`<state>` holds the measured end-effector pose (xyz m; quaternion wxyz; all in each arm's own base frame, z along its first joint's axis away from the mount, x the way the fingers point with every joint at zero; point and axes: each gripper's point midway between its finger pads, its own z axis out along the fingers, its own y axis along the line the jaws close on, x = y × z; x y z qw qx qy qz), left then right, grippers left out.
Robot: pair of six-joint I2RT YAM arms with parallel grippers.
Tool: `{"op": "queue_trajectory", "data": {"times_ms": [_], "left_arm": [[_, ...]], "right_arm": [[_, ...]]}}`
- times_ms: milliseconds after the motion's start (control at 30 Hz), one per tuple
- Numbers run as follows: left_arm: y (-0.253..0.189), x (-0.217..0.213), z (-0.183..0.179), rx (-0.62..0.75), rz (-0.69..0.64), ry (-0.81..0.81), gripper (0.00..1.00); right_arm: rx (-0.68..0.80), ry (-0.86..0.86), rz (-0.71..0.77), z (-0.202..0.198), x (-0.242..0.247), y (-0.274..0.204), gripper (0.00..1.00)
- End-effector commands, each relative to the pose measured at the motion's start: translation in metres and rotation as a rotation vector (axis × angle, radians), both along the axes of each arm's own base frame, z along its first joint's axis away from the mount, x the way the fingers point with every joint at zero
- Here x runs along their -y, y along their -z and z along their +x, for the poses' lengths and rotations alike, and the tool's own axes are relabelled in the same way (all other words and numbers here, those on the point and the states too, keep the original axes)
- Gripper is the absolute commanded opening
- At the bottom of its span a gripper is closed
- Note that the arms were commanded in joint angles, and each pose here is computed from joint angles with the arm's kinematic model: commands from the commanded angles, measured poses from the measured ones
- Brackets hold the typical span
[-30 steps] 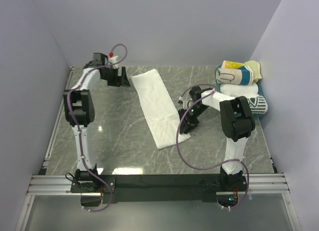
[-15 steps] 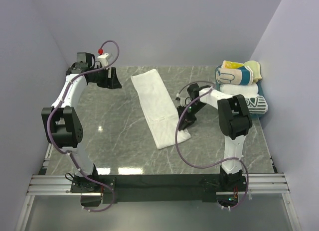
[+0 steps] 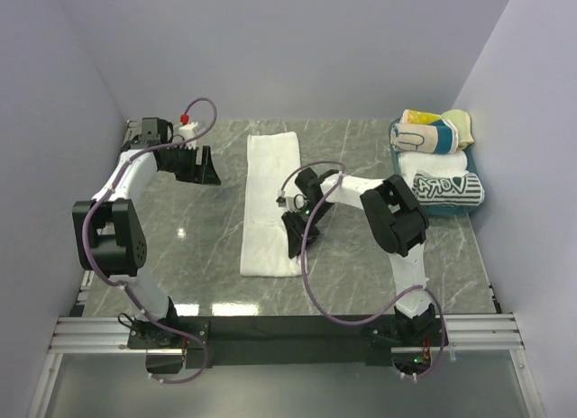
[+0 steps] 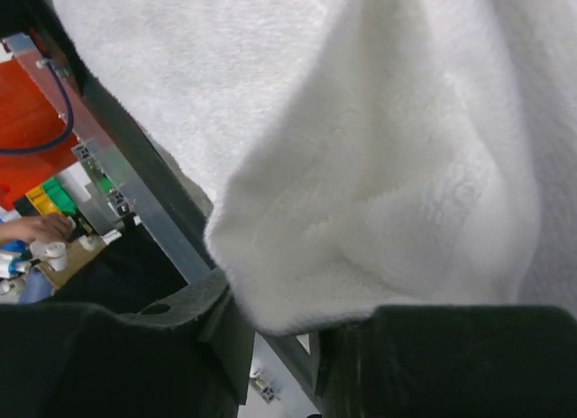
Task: Roll the towels
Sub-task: Roll the towel
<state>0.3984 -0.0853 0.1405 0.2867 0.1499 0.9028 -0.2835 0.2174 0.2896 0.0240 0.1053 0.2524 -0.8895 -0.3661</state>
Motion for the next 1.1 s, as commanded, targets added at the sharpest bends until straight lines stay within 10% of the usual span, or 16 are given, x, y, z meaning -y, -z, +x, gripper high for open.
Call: {"op": "queue_trajectory", "data": {"times_ms": [0, 333, 633, 1067], "left_arm": [[-0.035, 0.010, -0.023, 0.105, -0.045, 0.102, 0.79], [-0.002, 0.056, -0.109, -0.160, -0.298, 0.277, 0.44], [0.012, 0.111, -0.111, -0.274, -0.419, 0.293, 0.39], [0.111, 0.097, -0.086, -0.416, -0.224, 0.117, 0.36]], "right_arm": [[0.029, 0.010, 0.021, 0.011, 0.009, -0.017, 0.34], [0.122, 0.115, -0.010, 0.042, 0.050, -0.047, 0.41], [0.203, 0.072, 0.124, 0.041, 0.025, -0.076, 0.30], [0.155, 0.129, -0.007, 0.060, 0.018, 0.006, 0.25]]}}
